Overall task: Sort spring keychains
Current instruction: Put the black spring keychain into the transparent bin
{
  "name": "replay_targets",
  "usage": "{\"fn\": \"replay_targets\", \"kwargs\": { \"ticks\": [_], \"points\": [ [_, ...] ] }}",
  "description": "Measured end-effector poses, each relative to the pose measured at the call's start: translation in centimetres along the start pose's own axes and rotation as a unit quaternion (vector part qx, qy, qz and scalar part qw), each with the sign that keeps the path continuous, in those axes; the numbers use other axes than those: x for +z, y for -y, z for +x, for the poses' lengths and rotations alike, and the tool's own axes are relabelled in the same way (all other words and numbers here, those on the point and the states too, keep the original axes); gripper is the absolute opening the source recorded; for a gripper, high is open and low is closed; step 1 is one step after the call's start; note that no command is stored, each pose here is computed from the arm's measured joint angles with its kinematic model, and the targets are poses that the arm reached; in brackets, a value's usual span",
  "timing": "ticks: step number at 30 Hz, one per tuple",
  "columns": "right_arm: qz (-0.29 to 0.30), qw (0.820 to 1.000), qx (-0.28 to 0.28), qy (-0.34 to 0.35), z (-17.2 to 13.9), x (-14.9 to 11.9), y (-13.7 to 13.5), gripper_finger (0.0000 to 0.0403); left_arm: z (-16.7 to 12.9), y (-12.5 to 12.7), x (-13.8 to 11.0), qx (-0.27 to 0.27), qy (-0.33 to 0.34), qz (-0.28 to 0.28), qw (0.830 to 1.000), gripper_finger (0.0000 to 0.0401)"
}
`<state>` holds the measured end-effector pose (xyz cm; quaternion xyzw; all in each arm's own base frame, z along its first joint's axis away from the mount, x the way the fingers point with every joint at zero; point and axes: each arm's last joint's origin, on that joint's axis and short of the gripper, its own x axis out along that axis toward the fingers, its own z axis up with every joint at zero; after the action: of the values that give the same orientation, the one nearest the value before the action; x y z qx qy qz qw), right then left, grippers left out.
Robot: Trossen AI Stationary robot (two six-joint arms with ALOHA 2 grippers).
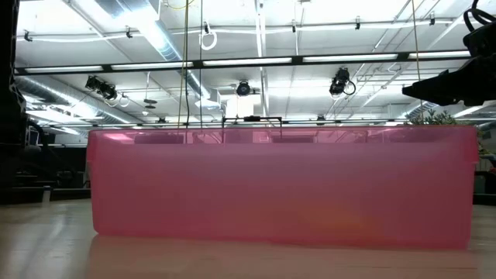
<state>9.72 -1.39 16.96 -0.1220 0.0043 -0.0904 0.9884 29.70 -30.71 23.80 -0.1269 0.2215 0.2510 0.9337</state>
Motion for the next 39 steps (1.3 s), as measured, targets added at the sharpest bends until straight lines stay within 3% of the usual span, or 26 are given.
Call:
{"fn": "replay_targets", "kwargs": {
  "ticks": [3, 8, 21, 31, 39],
  "points": [
    [0.0, 1.0, 0.0, 0.0, 0.0, 0.0, 0.0, 0.0254, 0.3, 0.2, 1.3, 0.014, 0.053, 0.029, 0.998, 0.0008],
    [0.0, 1.0, 0.0, 0.0, 0.0, 0.0, 0.0, 0.0254, 2.1, -0.3, 2.6, 0.046, 0.074, 0.069, 0.994, 0.0008],
    [0.0, 1.0, 0.0, 0.0, 0.0, 0.0, 0.0, 0.0254, 8.2, -3.0, 6.2, 0.118, 0.029, 0.178, 0.976, 0.0008],
    [0.0, 1.0, 0.0, 0.0, 0.0, 0.0, 0.0, 0.0254, 10.6, -6.2, 7.7, 0.21, 0.014, 0.254, 0.944, 0.0007],
    [0.0, 1.0, 0.0, 0.0, 0.0, 0.0, 0.0, 0.0254, 12.9, -9.4, 9.4, 0.282, -0.002, 0.267, 0.921, 0.0011]
  ]
}}
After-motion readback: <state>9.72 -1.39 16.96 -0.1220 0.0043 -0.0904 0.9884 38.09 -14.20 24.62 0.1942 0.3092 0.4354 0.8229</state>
